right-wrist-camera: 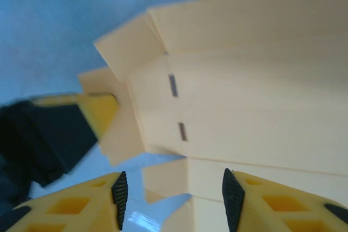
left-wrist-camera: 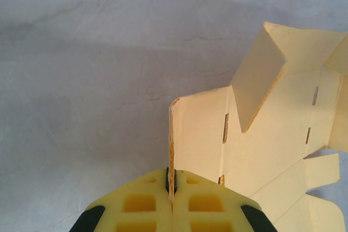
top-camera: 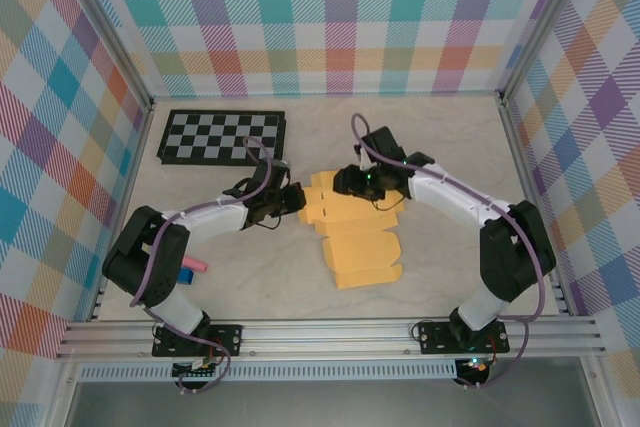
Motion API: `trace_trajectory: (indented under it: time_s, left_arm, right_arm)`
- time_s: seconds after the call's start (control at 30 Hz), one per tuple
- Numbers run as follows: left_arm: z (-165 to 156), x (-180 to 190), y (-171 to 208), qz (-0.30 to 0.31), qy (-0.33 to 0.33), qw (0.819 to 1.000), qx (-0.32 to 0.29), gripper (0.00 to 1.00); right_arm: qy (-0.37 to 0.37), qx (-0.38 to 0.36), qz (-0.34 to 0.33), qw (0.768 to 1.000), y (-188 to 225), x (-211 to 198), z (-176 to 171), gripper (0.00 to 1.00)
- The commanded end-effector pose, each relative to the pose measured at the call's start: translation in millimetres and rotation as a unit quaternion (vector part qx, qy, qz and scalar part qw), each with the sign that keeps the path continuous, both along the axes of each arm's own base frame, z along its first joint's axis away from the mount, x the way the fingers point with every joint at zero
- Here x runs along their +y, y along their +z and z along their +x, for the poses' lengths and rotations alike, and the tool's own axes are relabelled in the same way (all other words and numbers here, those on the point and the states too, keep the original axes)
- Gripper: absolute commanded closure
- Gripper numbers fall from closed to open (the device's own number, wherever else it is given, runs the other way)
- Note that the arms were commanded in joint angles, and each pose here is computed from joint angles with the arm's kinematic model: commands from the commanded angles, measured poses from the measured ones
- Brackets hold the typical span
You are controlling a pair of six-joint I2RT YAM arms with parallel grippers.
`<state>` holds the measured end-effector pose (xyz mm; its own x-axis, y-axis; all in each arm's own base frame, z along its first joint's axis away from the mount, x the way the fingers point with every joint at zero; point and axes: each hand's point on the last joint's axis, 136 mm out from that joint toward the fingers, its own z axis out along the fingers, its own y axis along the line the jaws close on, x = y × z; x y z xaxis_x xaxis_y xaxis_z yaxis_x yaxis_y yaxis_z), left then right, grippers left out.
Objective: Fold the paper box
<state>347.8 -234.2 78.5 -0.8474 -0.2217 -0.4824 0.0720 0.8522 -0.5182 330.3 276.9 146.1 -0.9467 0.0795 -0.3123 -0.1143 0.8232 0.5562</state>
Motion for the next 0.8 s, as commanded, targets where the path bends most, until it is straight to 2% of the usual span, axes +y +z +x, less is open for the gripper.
trace_trajectory:
  time_s: [0.0, 0.07, 0.13, 0.2, 0.27, 0.37, 0.5, 0.77]
  left_arm:
    - [12, -6, 34, -0.011, -0.014, 0.995, -0.094, 1.0]
    - [12, -5, 39, -0.006, -0.019, 0.993, -0.12, 1.0]
    - [10, -3, 43, 0.003, -0.024, 0.99, -0.141, 1.0]
    - [9, 1, 46, 0.011, -0.022, 0.986, -0.163, 1.0]
    - [8, 4, 51, 0.01, -0.018, 0.981, -0.192, 1.0]
    - [6, 4, 58, 0.026, -0.024, 0.974, -0.224, 1.0]
    - [3, 1, 58, 0.047, -0.036, 0.968, -0.244, 1.0]
    - [4, 0, 59, 0.041, -0.028, 0.965, -0.258, 1.0]
  right_arm:
    - [-0.015, 0.065, 0.037, 0.997, 21, 24, 9, 0.52]
    - [-0.024, 0.103, 0.035, 0.994, 27, 32, 15, 0.47]
    - [-0.039, 0.121, 0.027, 0.992, 32, 35, 22, 0.53]
    - [-0.061, 0.12, 0.003, 0.991, 33, 31, 31, 0.54]
    - [-0.081, 0.12, -0.033, 0.989, 30, 22, 39, 0.48]
    - [-0.081, 0.138, -0.037, 0.986, 28, 26, 41, 0.46]
    - [-0.069, 0.143, -0.034, 0.987, 28, 39, 38, 0.46]
    - [-0.067, 0.146, -0.078, 0.984, 10, 40, 33, 0.47]
